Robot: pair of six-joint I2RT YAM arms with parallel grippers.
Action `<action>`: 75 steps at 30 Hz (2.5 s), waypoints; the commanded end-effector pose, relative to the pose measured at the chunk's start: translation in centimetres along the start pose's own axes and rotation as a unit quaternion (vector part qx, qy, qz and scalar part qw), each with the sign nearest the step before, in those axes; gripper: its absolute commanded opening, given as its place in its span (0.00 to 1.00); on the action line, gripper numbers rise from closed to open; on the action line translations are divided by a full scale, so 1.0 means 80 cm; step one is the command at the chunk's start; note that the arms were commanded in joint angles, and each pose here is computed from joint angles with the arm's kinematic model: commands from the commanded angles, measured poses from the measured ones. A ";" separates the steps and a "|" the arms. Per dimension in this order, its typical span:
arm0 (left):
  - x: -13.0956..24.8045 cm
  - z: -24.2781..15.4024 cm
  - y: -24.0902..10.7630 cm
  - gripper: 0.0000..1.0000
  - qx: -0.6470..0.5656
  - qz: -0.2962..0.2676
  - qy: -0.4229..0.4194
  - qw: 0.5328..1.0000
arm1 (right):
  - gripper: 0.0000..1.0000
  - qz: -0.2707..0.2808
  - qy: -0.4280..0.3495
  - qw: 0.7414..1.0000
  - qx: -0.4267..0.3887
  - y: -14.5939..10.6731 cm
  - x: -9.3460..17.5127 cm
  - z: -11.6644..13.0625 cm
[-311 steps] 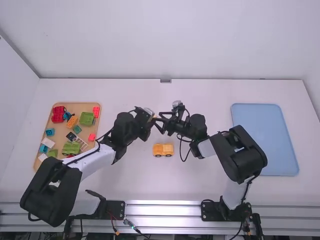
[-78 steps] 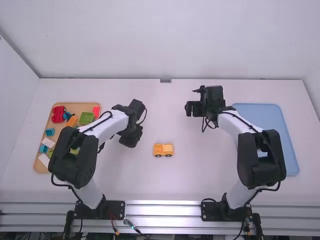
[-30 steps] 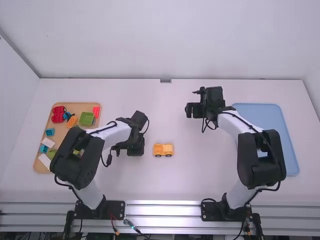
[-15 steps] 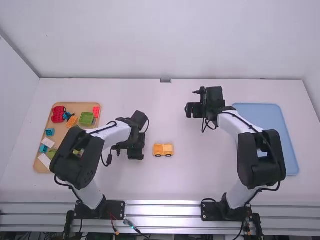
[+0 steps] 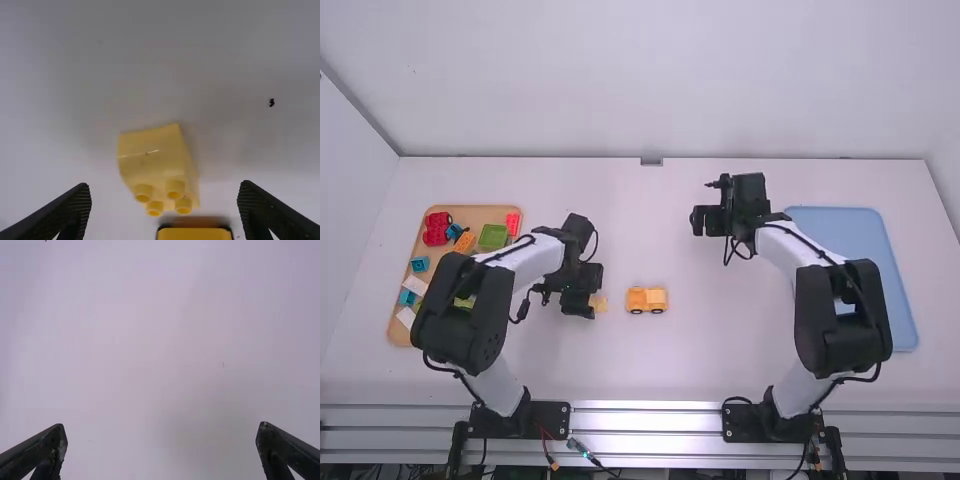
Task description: Assemble lego blocks to make yellow taxi
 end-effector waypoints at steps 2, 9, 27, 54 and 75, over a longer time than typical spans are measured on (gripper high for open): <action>0.044 -0.023 0.000 0.79 -0.096 0.014 -0.024 0.995 | 0.99 -0.020 0.002 1.000 0.005 0.019 0.009 0.006; 0.099 -0.064 0.002 0.78 -0.348 -0.011 -0.075 0.934 | 0.99 -0.020 0.003 1.000 0.005 0.019 0.009 0.006; 0.139 -0.125 0.008 0.92 -0.779 -0.184 -0.098 0.592 | 0.99 -0.016 0.100 0.988 0.113 0.013 0.012 0.036; 0.084 0.052 -0.035 0.99 -0.924 -0.175 -0.340 0.018 | 0.99 -0.097 0.458 0.768 0.436 -0.062 0.077 0.140; 0.011 0.031 0.001 1.00 -0.923 -0.091 -0.375 0.002 | 0.99 -0.088 0.411 0.787 0.451 -0.113 0.031 0.144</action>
Point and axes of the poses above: each hand's point on the last joint's axis, 136 mm out from that joint toward the fingers, its own x axis back along the fingers, its own z axis along the line the jaws close on, y = z × x, the point moved 5 cm from there along x, back along the fingers
